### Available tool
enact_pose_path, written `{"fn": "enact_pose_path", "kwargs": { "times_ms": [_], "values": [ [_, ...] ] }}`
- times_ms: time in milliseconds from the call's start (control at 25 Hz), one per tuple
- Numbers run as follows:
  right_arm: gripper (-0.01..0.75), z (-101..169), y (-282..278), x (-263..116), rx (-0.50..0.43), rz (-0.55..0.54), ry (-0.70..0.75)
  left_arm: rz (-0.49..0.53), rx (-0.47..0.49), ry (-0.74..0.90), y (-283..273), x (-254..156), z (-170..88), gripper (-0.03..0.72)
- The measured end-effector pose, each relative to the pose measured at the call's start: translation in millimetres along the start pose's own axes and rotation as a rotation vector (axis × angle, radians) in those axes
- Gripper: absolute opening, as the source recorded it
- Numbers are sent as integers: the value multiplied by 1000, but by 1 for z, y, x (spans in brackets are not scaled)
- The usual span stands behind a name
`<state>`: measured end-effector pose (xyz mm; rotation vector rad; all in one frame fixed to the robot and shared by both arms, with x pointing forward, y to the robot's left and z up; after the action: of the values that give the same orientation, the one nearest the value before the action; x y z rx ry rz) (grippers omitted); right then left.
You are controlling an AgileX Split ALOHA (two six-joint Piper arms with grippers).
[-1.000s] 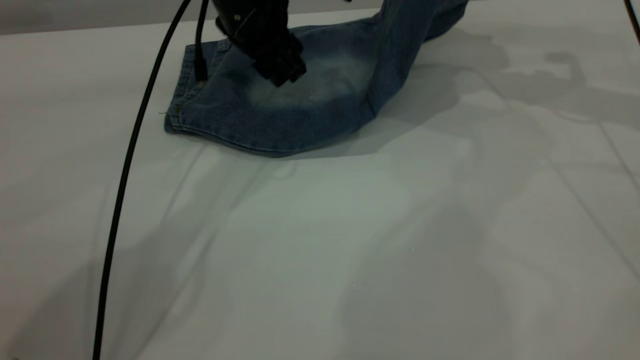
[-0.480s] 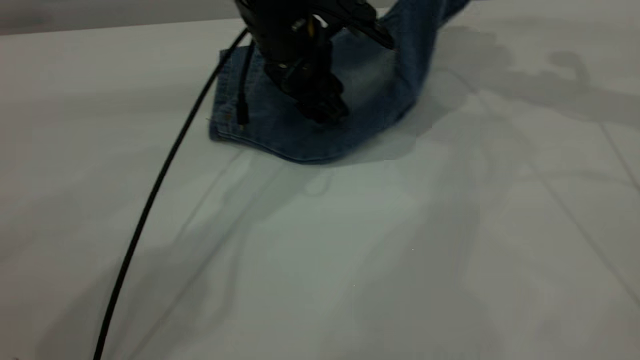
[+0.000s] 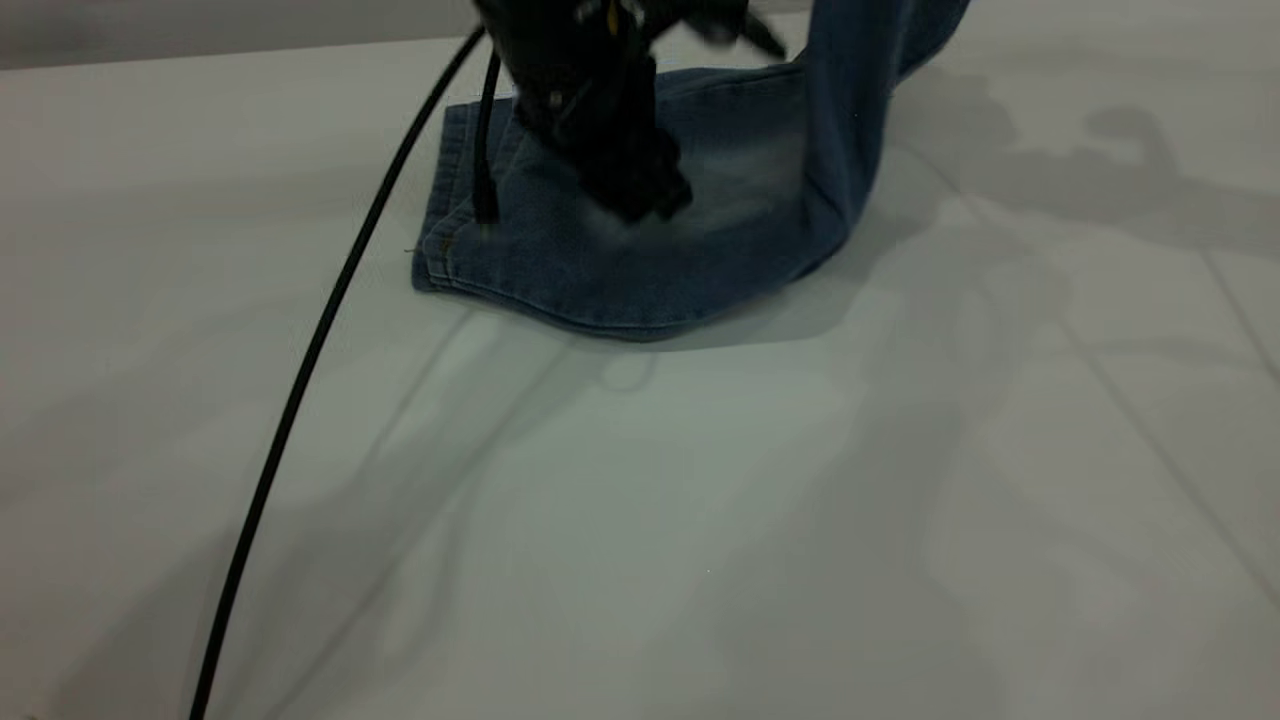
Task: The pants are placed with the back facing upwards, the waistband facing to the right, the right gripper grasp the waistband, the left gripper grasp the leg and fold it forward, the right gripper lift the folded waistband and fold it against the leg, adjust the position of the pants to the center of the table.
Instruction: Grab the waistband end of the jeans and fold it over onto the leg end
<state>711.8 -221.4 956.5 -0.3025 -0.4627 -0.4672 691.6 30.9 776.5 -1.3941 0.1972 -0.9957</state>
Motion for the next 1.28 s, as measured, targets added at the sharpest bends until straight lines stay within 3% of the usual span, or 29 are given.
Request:
{"fn": "enact_pose_path", "kwargs": {
  "times_ms": [280,480,720,1040,1280],
  "values": [
    [129,-2,1,-6,-11,28,-13,-98,61,41,-43,34,22,387],
    [129,4,20,-24,-10,100,-36,-205,157,46,-97,62,61,387],
    [129,4,55,-39,-81,127,-78,-387,277,-10,-198,93,107,387],
    [129,-8,112,-67,-224,132,-176,-649,411,-39,-352,108,136,387],
    [129,-28,151,-104,-265,149,-147,-740,499,-63,-434,90,150,387]
  ]
}}
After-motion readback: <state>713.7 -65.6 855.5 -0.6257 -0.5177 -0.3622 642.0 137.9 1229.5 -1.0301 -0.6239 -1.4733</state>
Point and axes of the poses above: a point on each arm's last joint axis where the gripper is mounted, y pointing out along that axis toward the gripper, z along the wrist's bending axis when the last joint is at zero, x = y × z, the point moved 10 cm from there along y, pointing out along that axis toward the gripper, and after that the axes turned 9 degrees about -y, right-handed, at the moved point
